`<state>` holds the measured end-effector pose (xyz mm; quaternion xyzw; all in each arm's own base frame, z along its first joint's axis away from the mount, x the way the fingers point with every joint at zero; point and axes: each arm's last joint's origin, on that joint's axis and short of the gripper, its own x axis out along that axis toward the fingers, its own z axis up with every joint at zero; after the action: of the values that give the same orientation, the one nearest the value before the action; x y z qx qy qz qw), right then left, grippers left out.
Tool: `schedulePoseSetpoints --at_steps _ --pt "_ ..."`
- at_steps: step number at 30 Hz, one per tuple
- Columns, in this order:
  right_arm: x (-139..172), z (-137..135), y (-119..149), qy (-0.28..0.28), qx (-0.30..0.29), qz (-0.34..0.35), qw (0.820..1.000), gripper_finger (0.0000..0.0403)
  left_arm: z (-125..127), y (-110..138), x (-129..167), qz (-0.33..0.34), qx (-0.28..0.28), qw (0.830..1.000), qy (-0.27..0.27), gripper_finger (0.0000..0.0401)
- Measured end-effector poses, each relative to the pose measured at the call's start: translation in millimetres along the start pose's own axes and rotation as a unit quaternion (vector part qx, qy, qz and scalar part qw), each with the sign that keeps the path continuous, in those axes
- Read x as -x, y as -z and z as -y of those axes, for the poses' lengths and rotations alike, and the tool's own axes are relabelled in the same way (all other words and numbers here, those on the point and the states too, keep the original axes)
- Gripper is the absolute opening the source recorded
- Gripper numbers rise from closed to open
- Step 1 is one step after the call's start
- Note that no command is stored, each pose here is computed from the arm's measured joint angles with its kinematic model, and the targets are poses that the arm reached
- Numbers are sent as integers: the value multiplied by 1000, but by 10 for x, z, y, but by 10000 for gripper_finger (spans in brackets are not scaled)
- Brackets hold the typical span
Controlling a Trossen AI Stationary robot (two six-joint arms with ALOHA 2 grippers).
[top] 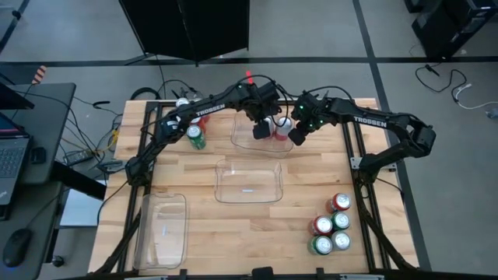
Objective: Sort soda cans
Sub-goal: Put the middle pink white soda can into the top transparent bin
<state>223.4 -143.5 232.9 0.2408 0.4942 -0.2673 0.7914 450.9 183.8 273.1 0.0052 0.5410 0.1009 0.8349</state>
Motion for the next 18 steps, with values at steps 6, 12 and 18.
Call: schedulePoseSetpoints --at_steps 6,12,18 --pt "0 0 1 0 4 0 1000 0 8 -6 25 3 8 1000 0 284" --pt "0 0 4 0 7 -2 1000 0 6 -11 46 6 11 1000 -1 290" --pt "0 0 5 0 12 -2 1000 0 4 -15 104 11 11 1000 -2 291"
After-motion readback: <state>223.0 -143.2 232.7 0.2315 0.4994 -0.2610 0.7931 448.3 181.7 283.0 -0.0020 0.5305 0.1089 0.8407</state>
